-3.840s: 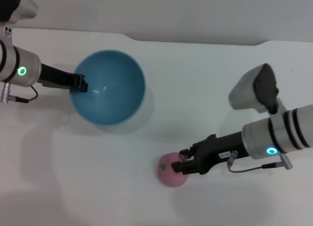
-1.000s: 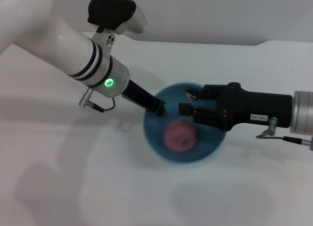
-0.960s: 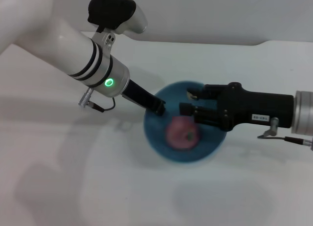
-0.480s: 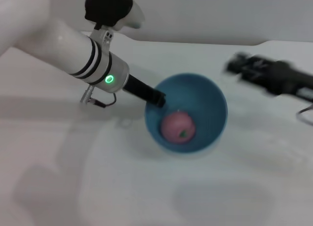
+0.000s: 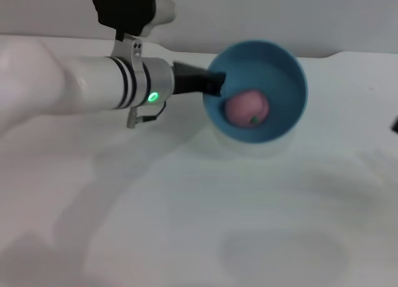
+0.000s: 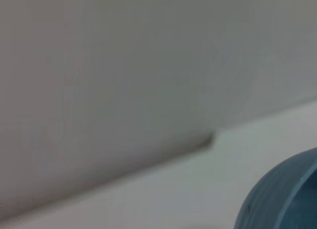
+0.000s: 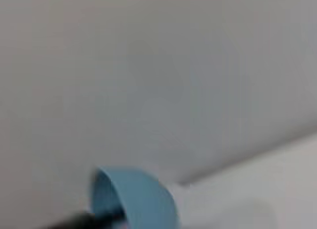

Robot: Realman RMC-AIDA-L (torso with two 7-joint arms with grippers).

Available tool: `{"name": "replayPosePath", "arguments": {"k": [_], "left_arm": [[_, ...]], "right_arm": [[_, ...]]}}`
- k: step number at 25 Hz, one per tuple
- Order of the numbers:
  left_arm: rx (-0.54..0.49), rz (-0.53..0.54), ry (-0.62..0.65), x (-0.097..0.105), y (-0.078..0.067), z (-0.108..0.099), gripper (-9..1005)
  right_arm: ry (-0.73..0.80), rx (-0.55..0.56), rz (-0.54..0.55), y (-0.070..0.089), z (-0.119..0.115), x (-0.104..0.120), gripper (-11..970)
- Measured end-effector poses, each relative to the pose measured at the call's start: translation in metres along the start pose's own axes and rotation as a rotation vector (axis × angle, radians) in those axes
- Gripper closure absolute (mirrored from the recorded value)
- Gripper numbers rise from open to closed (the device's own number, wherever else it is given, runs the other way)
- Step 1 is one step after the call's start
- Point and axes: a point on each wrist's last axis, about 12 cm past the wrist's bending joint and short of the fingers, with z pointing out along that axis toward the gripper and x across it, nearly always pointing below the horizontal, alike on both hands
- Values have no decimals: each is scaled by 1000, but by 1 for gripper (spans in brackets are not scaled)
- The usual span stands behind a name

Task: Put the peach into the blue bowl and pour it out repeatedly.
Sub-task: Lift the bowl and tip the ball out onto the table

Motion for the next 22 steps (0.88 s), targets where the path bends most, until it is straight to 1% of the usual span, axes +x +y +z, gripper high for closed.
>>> {"name": "replayPosePath", "arguments": {"k": [3, 5, 7, 10, 11, 13, 14, 15, 16, 17, 18, 19, 21, 22], "left_arm": [[-64, 62, -110, 2, -9, 1, 996], [-97, 110, -173, 5, -16, 3, 996], [-111, 162, -209, 6, -23, 4, 996], [-143, 285, -262, 9, -33, 5, 996], [-172, 345, -308, 11, -37, 4, 996], [-207, 408, -359, 15, -42, 3, 996], [-246, 457, -408, 17, -45, 1, 996], [-298, 529, -470, 23, -49, -2, 997], [-331, 577, -504, 27, -51, -4, 997], [-331, 577, -504, 27, -51, -4, 997], [-366, 641, -538, 33, -53, -6, 997], [-380, 667, -552, 35, -54, -7, 997], [-425, 771, -594, 41, -56, -9, 997], [-435, 804, -599, 43, -56, -9, 997]], "right_arm": [[67, 73, 76, -10, -17, 9, 371], [106, 106, 103, -14, -23, 13, 370], [136, 132, 108, -16, -28, 16, 370], [169, 156, 95, -18, -33, 17, 370], [179, 162, 89, -18, -34, 17, 370], [191, 173, 86, -19, -35, 17, 371], [195, 176, 85, -19, -35, 16, 371], [198, 179, 82, -19, -35, 14, 371], [198, 179, 82, -19, -35, 14, 370], [198, 178, 78, -19, -35, 13, 370], [198, 177, 75, -19, -34, 12, 370], [198, 177, 72, -19, -34, 10, 370], [199, 176, 62, -19, -33, 8, 370], [201, 175, 50, -19, -32, 5, 370]]}}
